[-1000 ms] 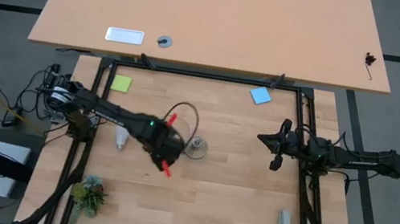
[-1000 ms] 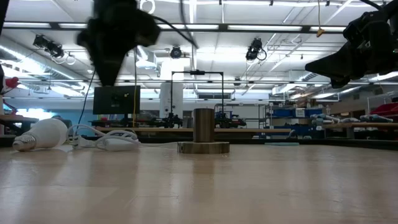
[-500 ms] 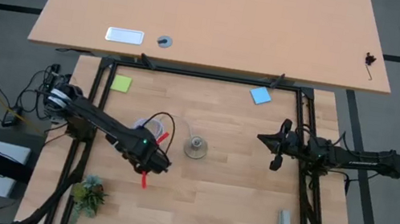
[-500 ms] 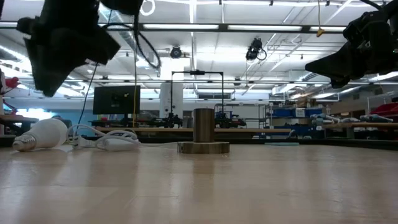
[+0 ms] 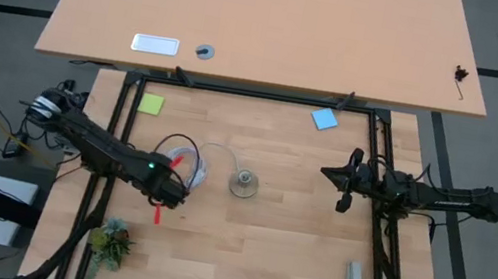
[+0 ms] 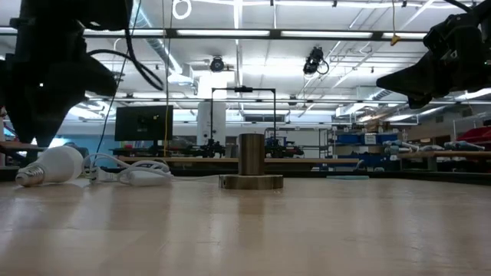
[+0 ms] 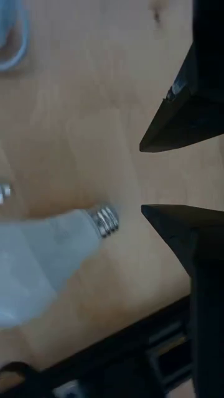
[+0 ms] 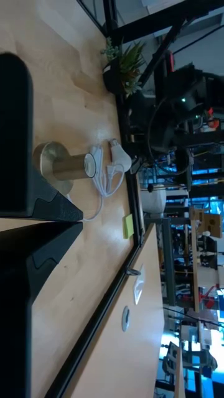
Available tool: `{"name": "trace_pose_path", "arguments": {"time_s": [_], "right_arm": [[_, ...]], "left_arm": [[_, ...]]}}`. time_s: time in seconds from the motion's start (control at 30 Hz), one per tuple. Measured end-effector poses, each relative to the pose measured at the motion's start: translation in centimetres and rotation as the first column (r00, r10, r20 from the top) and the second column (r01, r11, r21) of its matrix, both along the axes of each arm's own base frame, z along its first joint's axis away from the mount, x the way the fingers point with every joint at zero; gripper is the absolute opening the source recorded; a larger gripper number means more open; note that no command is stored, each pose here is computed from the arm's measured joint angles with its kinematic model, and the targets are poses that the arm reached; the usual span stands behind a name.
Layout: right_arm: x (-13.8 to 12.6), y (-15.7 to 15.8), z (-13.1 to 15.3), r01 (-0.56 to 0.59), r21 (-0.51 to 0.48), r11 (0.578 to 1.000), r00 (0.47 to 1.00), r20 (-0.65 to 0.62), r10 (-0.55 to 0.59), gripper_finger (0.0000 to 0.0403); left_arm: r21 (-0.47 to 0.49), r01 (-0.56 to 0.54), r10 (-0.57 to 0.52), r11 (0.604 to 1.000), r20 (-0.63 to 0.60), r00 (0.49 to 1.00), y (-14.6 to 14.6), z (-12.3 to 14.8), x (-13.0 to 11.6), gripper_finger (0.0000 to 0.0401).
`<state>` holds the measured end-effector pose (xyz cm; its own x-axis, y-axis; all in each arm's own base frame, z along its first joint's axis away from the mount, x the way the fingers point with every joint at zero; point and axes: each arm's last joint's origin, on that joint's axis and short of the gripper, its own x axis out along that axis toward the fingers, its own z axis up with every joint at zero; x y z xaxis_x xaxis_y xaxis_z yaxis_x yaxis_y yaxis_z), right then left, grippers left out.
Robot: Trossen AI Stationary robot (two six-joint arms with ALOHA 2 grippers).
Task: Screw lightbulb
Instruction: Insert the light bulb into the lamp
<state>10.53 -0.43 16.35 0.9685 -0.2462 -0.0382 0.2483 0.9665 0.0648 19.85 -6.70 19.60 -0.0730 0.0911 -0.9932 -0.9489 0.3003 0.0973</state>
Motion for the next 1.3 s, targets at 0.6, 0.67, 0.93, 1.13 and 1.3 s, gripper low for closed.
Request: {"name": "trace_pose_path", "arguments": {"time_s": [0.6,0.67,0.93,1.13,1.3], "right_arm": [[0.0,0.0,0.1,0.000,0.000,1.000,1.000,0.006,0.000,0.0023],[0.0,0.0,0.1,0.000,0.000,1.000,1.000,0.006,0.000,0.0023],[0.0,0.0,0.1,0.000,0.000,1.000,1.000,0.006,0.000,0.0023],[0.0,0.0,0.1,0.000,0.000,1.000,1.000,0.006,0.000,0.0023],[0.0,0.0,0.1,0.000,0.000,1.000,1.000,0.006,0.000,0.0023]], "left_arm": [[0.050,-0.156,0.158,0.986,-0.022,0.987,1.0,-2.7,-2.7,0.0234],[0.064,-0.164,0.166,0.984,-0.024,0.986,1.2,-2.8,-2.8,0.0241],[0.063,-0.178,0.175,0.982,0.051,0.983,2.0,-4.0,-2.4,0.0243],[0.062,-0.198,0.194,0.978,0.064,0.979,2.4,-5.1,-2.7,0.0243],[0.068,-0.201,0.197,0.977,0.055,0.979,2.6,-5.5,-3.1,0.0243]]}}
